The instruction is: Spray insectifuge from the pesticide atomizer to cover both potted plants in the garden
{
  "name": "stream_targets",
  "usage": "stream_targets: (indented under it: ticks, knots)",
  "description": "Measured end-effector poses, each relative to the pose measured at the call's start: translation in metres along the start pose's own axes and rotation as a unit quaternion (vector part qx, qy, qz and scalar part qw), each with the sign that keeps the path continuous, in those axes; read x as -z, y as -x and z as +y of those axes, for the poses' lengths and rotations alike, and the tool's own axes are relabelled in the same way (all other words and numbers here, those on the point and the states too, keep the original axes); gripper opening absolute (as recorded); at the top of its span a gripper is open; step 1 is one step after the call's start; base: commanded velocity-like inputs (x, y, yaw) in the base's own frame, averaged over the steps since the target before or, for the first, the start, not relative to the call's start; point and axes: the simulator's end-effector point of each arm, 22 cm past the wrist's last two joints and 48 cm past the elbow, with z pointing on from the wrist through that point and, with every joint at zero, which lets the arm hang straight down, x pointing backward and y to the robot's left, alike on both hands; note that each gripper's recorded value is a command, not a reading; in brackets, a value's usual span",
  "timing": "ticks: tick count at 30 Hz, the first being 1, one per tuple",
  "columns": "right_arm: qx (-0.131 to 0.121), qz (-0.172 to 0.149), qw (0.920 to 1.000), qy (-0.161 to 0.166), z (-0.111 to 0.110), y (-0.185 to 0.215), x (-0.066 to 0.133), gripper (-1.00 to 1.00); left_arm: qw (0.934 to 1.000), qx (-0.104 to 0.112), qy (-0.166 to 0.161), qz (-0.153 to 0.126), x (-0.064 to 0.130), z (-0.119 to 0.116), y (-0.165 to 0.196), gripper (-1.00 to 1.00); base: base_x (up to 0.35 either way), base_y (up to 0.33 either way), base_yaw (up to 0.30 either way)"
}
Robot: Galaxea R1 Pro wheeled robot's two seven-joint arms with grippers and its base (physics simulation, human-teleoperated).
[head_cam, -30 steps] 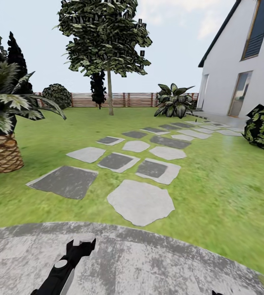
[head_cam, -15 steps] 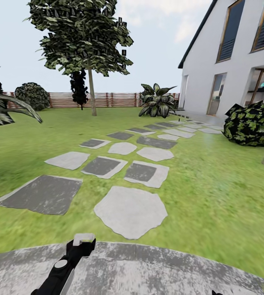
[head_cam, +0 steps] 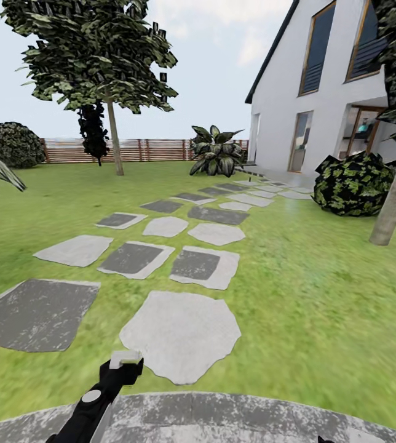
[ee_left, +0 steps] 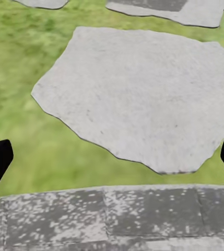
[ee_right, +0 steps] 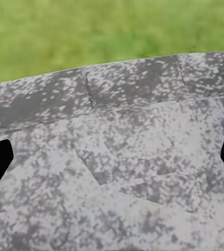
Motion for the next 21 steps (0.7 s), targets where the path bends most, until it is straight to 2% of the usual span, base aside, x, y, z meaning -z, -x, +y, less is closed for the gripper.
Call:
stream_targets:
  ticks: [21]
  knots:
    - [0.004,0.000,1.0000,0.000,0.0005,0.0000,0.0000,1.00,1.0000,0.000,0.000,0.000,0.0001,0.0000,-0.0001,1.00,0.332,0.000,-0.002]
